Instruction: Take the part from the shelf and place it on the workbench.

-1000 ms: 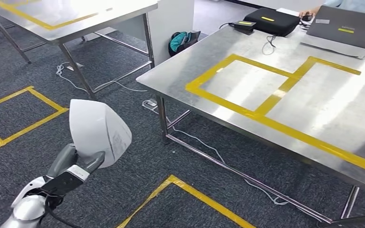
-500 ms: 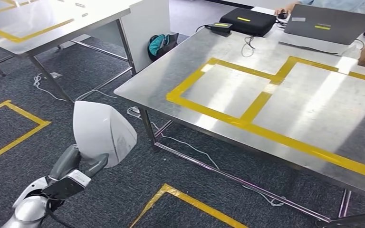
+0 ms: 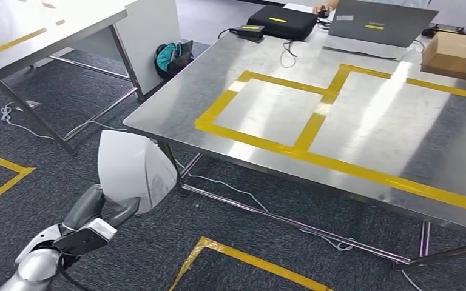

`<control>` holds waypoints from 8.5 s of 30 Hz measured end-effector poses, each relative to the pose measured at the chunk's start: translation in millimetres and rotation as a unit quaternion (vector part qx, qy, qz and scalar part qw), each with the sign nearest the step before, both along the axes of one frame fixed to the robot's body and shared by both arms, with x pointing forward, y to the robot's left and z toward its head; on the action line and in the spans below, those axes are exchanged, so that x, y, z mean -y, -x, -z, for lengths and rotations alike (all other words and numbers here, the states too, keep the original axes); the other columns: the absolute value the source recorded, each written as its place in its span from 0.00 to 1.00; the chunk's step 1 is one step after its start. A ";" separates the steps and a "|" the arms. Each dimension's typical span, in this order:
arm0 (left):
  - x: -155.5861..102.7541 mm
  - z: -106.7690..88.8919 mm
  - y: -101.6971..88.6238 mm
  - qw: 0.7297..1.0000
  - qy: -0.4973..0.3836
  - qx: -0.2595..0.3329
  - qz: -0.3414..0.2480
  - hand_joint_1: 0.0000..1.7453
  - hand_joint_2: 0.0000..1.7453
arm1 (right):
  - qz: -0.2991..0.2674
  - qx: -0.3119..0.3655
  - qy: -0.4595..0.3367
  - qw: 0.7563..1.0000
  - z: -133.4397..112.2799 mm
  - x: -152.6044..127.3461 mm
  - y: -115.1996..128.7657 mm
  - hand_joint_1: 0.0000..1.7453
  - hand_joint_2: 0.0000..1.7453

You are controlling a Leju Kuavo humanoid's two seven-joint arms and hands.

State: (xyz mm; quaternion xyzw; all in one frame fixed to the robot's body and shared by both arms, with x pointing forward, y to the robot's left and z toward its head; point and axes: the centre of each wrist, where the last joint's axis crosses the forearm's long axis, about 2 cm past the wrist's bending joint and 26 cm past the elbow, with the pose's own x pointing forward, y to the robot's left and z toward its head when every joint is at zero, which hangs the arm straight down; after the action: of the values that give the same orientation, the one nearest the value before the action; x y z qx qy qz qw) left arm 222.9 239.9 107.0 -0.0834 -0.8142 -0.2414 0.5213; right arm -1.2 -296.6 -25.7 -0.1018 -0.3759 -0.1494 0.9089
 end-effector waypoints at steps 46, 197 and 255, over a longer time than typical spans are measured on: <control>0.8 -12.5 -25.0 0.999 -0.024 -0.004 -0.027 1.00 1.00 | -0.037 -0.014 -0.003 0.999 3.1 -2.7 -3.3 0.00 0.00; -22.4 25.9 -12.3 0.959 -0.184 0.000 -0.216 0.00 0.00 | -0.052 -0.083 -0.026 0.995 -8.0 -17.2 9.1 0.00 0.00; -29.5 40.4 6.4 0.961 -0.135 -0.039 -0.240 0.00 0.00 | -0.064 -0.072 -0.024 0.995 -10.4 -13.6 6.0 0.00 0.00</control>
State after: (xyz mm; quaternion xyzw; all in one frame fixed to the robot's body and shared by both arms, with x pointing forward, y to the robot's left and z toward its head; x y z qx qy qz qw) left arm 216.5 269.4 66.5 0.1756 -0.7492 -0.2132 0.6020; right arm -7.2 -283.0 -15.3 -0.0665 -0.3117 -0.0922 0.9434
